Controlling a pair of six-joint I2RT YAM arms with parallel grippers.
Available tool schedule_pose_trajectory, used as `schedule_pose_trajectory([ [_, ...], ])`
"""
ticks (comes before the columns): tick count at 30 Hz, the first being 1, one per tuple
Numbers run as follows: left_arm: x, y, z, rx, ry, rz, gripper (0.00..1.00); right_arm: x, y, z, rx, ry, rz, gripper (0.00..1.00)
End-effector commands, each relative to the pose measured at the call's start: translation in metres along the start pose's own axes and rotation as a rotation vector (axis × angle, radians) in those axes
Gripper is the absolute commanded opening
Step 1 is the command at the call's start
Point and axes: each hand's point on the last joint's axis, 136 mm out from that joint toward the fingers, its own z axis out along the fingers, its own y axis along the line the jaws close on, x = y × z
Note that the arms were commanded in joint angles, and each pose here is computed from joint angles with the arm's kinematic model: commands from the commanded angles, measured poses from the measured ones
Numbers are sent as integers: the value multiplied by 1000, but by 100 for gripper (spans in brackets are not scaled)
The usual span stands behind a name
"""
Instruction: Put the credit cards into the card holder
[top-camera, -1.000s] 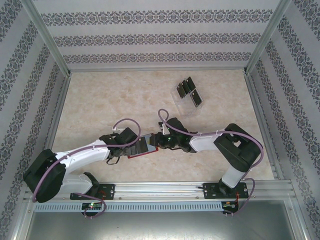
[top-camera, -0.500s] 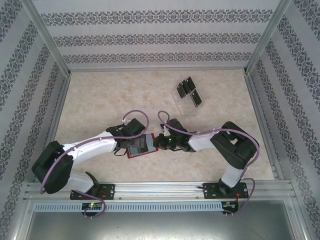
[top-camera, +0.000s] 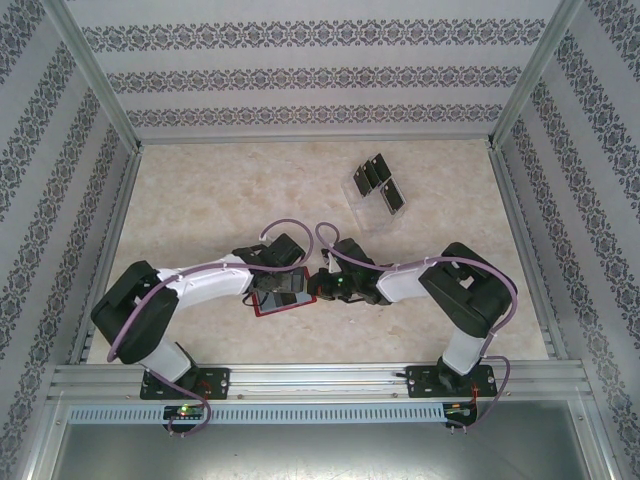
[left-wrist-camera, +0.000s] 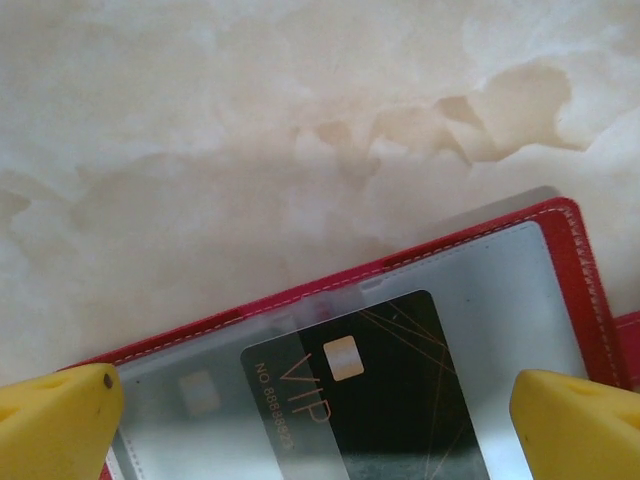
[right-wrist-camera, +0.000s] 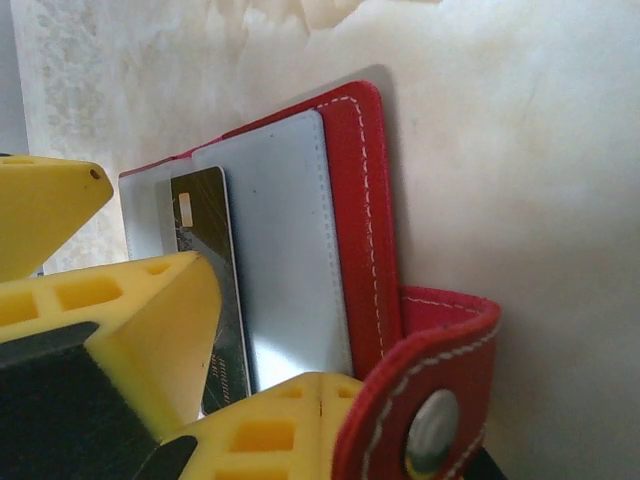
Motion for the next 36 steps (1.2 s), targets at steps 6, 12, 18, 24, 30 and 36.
schedule_pose_trajectory([
  [6, 3, 0, 6, -34, 16, 24, 100, -1, -11, 4, 30, -9, 10, 0],
  [12, 9, 9, 4, -59, 26, 26, 100, 0, -15, 4, 46, -10, 17, 0],
  [18, 18, 21, 1, -83, 28, 21, 100, -1, -19, 4, 66, -11, 25, 0],
  [24, 25, 34, -4, -103, 26, 7, 100, 0, -22, 4, 78, -9, 30, 0],
  [30, 33, 45, -5, -123, 30, -5, 100, -1, -22, 5, 82, -8, 31, 0],
  [36, 39, 54, -6, -140, 32, -14, 100, -1, -22, 4, 86, -10, 32, 0],
])
